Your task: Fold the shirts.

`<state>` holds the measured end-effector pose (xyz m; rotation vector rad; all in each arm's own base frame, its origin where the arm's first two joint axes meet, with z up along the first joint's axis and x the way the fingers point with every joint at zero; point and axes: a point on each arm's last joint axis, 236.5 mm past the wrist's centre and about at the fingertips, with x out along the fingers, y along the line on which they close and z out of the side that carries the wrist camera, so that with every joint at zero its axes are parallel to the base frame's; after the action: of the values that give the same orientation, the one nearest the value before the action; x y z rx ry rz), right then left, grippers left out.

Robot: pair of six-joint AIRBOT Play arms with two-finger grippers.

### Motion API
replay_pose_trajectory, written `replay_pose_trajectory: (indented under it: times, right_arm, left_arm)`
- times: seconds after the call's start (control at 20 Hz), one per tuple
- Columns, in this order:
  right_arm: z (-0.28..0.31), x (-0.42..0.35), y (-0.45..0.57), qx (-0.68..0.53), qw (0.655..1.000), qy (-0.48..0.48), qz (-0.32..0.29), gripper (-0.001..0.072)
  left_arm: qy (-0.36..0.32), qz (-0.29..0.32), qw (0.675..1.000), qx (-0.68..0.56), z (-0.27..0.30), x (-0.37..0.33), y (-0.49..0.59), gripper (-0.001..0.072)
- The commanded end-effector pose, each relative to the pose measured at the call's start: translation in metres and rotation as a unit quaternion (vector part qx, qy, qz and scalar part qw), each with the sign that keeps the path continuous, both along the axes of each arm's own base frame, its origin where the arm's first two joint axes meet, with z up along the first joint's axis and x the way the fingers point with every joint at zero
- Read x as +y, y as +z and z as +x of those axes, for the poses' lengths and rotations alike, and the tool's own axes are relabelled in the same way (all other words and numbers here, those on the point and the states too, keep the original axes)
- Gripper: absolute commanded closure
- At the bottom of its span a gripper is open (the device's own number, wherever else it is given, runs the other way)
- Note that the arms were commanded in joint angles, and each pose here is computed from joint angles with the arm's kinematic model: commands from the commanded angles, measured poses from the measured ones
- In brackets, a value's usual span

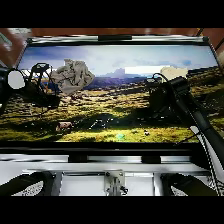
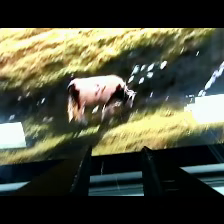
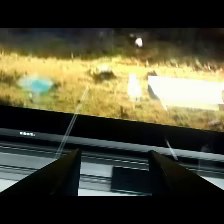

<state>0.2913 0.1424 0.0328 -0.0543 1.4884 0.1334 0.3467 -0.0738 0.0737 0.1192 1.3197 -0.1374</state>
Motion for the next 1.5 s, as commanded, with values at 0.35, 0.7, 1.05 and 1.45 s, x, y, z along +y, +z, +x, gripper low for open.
replay_pose_trajectory:
  times: [0.35,0.7,1.05,1.45]
  right_arm:
    - [0.030,0.016,0.006,-0.065,0.997,-0.001,0.032,0.0184]
    - [0.059,0.031,0.016,-0.127,0.990,-0.003,0.067,0.0184]
    - [0.058,0.031,0.016,-0.127,0.990,-0.003,0.067,0.0184]
    - [0.062,0.023,0.016,-0.134,0.990,0.002,0.049,0.0184]
  left_arm:
    - [0.011,-0.065,0.986,-0.151,0.103,-0.030,0.002,0.0023]
    - [0.042,-0.039,0.992,-0.108,0.204,0.009,-0.098,0.0017]
    - [0.017,0.009,0.992,-0.125,0.239,0.026,-0.144,0.0031]
    - [0.001,-0.110,0.983,-0.144,0.239,-0.040,-0.089,0.0680]
